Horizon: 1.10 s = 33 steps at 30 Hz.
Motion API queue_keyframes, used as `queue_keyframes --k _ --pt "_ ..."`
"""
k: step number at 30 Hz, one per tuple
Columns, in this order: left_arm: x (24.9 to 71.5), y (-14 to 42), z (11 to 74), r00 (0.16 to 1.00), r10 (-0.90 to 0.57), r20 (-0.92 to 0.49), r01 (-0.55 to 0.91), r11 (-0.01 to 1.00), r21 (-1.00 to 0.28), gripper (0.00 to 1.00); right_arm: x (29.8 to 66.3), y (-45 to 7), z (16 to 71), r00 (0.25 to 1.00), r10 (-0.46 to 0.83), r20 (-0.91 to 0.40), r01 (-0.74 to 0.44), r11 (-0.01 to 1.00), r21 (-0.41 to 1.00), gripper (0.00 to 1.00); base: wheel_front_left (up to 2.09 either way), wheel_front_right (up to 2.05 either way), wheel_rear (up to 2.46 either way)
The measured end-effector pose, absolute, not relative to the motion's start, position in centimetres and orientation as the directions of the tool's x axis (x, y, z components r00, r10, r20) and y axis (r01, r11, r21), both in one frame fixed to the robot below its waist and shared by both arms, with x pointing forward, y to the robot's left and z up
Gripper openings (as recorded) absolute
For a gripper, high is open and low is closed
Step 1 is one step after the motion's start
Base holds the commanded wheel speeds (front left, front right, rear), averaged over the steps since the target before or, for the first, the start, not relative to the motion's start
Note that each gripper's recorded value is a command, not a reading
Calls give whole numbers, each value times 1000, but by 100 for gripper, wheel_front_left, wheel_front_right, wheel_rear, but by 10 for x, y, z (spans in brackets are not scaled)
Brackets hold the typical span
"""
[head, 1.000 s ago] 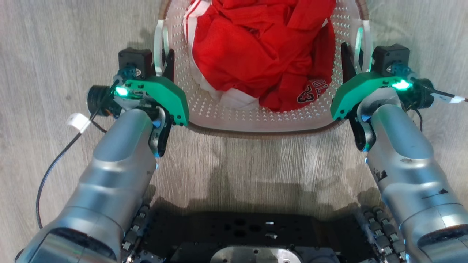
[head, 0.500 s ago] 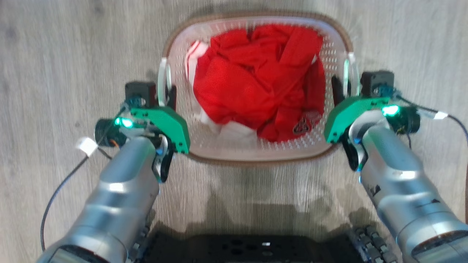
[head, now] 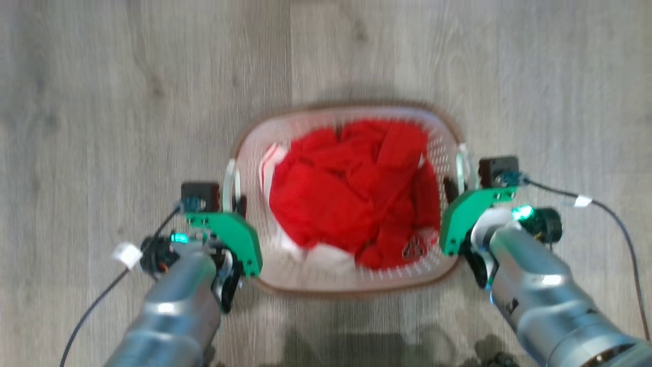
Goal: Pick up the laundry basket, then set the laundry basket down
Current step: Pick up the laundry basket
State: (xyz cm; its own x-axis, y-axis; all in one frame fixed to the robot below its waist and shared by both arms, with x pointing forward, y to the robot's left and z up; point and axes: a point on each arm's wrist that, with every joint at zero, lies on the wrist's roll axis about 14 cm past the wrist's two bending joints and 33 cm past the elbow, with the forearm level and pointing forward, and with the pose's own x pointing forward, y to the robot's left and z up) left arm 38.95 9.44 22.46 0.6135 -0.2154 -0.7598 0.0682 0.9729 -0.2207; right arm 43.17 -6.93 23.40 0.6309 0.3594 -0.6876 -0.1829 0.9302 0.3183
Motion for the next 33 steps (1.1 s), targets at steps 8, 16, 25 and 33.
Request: queue_keyframes --k 8,16,25,33 --pt "359 91 243 568 -233 -790 70 969 -236 0 397 -70 257 579 366 -728 -181 929 323 0 0 0 0" --pt "334 88 263 562 -244 -790 87 968 -237 0 367 -73 277 553 366 -749 -180 929 322 0 0 0 0" --pt "306 86 277 566 -248 -786 87 966 -242 0 336 -75 291 537 364 -761 -181 931 317 0 0 0 0" --pt "294 86 286 578 -251 -777 95 966 -241 0 326 -75 305 558 367 -745 -193 930 313 0 0 0 0"
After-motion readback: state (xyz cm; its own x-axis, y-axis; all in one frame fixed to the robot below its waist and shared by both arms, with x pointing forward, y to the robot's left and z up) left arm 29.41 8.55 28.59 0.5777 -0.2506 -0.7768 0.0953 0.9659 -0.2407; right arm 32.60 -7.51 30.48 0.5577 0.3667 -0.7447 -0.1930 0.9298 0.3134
